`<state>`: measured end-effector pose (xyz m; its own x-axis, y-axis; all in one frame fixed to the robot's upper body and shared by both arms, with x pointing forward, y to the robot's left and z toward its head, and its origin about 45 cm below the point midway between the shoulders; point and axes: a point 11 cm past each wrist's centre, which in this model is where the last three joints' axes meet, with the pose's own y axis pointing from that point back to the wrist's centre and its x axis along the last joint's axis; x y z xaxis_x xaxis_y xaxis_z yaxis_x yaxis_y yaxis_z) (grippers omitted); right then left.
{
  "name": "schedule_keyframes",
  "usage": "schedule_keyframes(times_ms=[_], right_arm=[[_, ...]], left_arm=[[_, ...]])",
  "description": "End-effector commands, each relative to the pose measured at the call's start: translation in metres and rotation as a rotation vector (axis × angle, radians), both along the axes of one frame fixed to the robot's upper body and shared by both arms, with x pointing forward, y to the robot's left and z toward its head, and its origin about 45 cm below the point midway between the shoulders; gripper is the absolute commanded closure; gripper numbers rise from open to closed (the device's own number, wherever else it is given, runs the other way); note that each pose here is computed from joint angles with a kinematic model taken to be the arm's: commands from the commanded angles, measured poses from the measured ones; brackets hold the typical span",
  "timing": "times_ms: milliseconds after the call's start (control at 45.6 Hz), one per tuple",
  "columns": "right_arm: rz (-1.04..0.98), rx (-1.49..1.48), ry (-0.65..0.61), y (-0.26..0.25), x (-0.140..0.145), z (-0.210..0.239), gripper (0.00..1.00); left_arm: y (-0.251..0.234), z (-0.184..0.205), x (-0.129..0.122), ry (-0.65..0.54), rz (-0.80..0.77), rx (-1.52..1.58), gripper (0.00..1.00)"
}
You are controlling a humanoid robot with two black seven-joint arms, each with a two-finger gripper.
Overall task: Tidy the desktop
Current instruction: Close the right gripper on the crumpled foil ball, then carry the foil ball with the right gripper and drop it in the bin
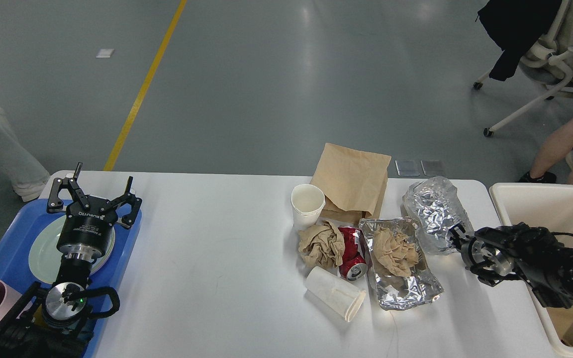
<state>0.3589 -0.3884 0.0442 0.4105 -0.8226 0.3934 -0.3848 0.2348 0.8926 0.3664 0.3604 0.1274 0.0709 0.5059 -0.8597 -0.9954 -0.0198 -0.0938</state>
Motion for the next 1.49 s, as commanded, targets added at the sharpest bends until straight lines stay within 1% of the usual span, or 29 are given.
schedule_keyframes(times_ms=[0, 373, 505, 592, 768, 878, 1009, 1141, 1185, 1338, 1470], right_arm=[[0.045, -0.033, 0.007, -0.001, 0.001, 0.001, 1.0], [0.052, -0.045, 0.024, -0.004, -0.002, 0.001, 1.0], [0.057, -0.107, 0.106, -0.011, -0.01, 0.0, 1.0], [0.08, -0.145, 0.138, -0.013, -0.013, 0.0, 1.0], [0.105, -0.154, 0.158, -0.012, -0.016, -0.001, 1.0], [0.106, -0.147, 0.153, -0.01, -0.013, 0.003, 1.0], [0.074, -0.13, 0.143, -0.03, -0.007, 0.032, 1.0], [0.089, -0.109, 0.136, -0.032, 0.001, 0.068, 1.0], [0.094, -0.109, 0.142, -0.035, 0.0, 0.079, 1.0], [0.18, -0.119, 0.203, -0.034, -0.004, 0.128, 1.0], [0.263, -0.12, 0.288, -0.035, -0.018, 0.183, 1.0]], left_arm=[[0.001, 0.0, 0.0, -0.001, 0.0, 0.001, 0.03], [0.001, 0.0, 0.0, -0.001, 0.0, 0.001, 0.03], [0.0, 0.0, 0.0, -0.001, 0.0, 0.0, 0.03], [0.0, 0.0, 0.0, 0.001, 0.0, 0.0, 0.03], [0.001, 0.0, 0.0, 0.001, 0.001, 0.001, 0.03], [0.0, 0.0, 0.0, -0.001, 0.0, 0.0, 0.03], [0.001, 0.0, 0.0, -0.001, 0.0, 0.001, 0.03], [0.001, 0.0, 0.0, -0.001, 0.0, 0.001, 0.03], [0.0, 0.0, 0.0, -0.001, 0.0, 0.0, 0.03], [0.0, 0.0, 0.0, -0.001, 0.0, 0.0, 0.03], [0.001, 0.0, 0.0, -0.001, 0.0, 0.001, 0.03]])
